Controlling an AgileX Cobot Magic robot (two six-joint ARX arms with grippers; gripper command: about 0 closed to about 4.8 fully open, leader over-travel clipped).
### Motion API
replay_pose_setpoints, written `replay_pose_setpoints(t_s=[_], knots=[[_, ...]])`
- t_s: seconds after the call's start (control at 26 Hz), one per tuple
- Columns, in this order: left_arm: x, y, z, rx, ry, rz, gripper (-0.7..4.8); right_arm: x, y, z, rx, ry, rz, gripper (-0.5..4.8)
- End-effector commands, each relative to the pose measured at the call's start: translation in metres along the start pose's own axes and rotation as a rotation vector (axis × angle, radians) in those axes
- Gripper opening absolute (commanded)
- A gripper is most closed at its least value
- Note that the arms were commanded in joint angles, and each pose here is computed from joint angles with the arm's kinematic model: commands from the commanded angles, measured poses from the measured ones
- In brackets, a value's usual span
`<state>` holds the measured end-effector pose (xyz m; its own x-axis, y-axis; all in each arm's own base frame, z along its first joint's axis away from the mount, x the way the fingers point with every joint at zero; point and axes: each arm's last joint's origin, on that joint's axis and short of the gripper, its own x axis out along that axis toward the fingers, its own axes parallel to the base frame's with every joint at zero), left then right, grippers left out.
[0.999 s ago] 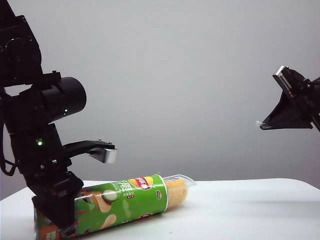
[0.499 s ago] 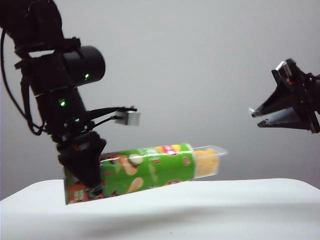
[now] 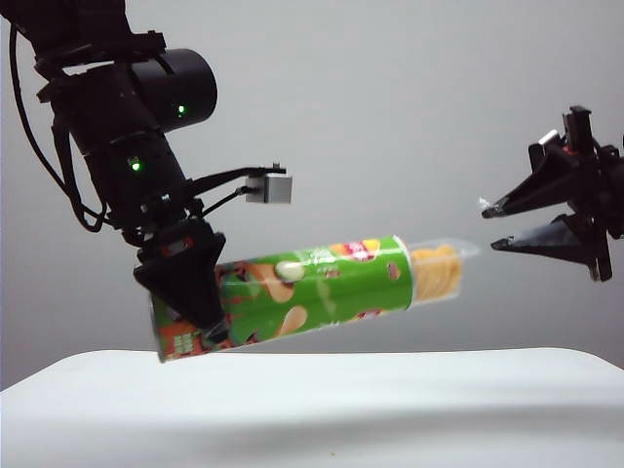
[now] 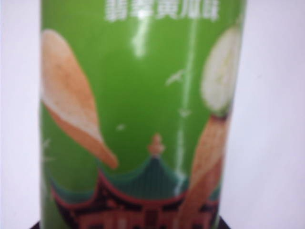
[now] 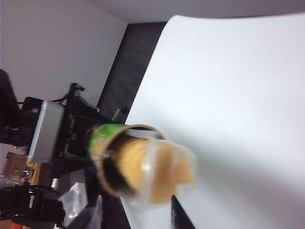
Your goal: Pick up the green tub of chips from the desk, push the transparent container that's holding the chips and has slipped out back in, and finally put the chips back on the desk.
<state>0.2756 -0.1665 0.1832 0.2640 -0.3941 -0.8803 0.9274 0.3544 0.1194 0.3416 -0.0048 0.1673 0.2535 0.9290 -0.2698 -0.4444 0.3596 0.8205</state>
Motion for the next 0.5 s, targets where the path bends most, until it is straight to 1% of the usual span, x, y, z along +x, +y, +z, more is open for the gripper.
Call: replay_pose_setpoints(t_s=[0.04,0.19,0.5], knots=[[-0.004,0.000,0.005,0.001,-0.067,-0.031,2.90,0.003,-0.006,-0.002,0.020,0.010,0.011,1.80],[-0.004,-0.001,0.004,0.000,-0.070,-0.042,2.90,0.007,-0.010,-0.004,0.032,0.020,0.015,1.80],[-0.004,-0.001,0.004,0.000,-0.073,-0.048,2.90,0.015,-0.007,-0.003,0.011,0.035,0.051,1.80]])
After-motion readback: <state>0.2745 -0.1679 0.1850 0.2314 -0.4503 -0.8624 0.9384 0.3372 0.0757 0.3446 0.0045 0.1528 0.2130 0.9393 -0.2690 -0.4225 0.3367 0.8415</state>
